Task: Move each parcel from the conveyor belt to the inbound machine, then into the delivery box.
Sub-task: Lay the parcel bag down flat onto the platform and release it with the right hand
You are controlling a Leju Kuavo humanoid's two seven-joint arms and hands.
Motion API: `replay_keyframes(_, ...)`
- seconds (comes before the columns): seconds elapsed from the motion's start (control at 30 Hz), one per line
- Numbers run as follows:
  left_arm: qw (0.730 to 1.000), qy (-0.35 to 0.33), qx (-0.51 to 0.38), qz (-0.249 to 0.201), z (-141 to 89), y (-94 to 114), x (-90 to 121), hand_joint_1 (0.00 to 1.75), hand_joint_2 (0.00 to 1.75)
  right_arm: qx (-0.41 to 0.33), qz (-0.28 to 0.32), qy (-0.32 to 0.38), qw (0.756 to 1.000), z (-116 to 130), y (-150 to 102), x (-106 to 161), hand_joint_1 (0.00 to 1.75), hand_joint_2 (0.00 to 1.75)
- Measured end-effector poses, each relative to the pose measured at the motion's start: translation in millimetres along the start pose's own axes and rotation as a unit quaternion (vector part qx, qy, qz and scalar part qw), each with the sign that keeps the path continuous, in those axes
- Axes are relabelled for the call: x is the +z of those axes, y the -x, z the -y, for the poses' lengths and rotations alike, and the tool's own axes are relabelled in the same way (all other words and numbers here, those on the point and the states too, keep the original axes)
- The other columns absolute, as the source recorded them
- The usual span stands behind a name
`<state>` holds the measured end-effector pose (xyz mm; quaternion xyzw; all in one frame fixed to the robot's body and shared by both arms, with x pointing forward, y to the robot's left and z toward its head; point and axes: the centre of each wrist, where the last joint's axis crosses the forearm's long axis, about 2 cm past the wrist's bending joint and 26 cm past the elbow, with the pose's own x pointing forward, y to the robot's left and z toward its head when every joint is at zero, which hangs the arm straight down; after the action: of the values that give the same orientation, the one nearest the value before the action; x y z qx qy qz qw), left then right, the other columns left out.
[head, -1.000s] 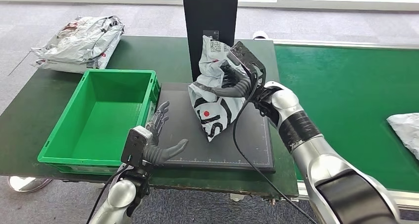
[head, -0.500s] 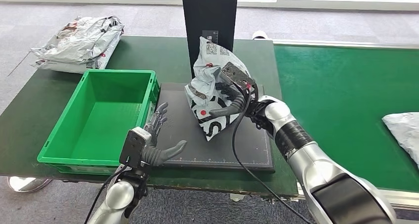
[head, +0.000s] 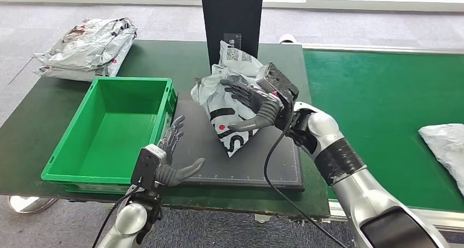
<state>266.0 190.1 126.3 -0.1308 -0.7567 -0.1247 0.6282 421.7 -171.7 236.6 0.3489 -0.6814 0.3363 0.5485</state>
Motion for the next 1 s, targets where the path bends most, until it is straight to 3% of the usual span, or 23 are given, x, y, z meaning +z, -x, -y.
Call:
replay_keyframes(0.2,0.999,-0.037,-0.004,0.002,-4,4,14,0.00,1.75,0.028,0.124,0.049,0.991,-23,-32,19,0.00,1.75)
replay_keyframes(0.43,0.998,-0.067,-0.015,0.005,-6,0,22,0.00,1.75,0.011,0.218,0.145,0.965,-58,-32,60,0.00,1.75)
replay_keyframes(0.63,0.996,-0.087,-0.028,0.008,-6,-3,22,0.00,1.75,0.013,0.230,0.189,0.955,-76,-28,78,0.00,1.75)
replay_keyframes(0.73,0.989,-0.128,-0.077,0.016,-6,-7,25,0.00,1.75,0.049,0.203,0.273,0.939,-87,-20,91,0.00,1.75)
replay_keyframes(0.87,0.958,-0.194,-0.205,0.044,-7,-20,25,0.00,1.75,0.088,0.156,0.395,0.901,-102,-9,106,0.00,1.75)
replay_keyframes(1.0,0.919,-0.222,-0.317,0.071,-6,-35,14,0.00,1.75,0.071,0.150,0.420,0.892,-110,-6,107,0.00,1.75)
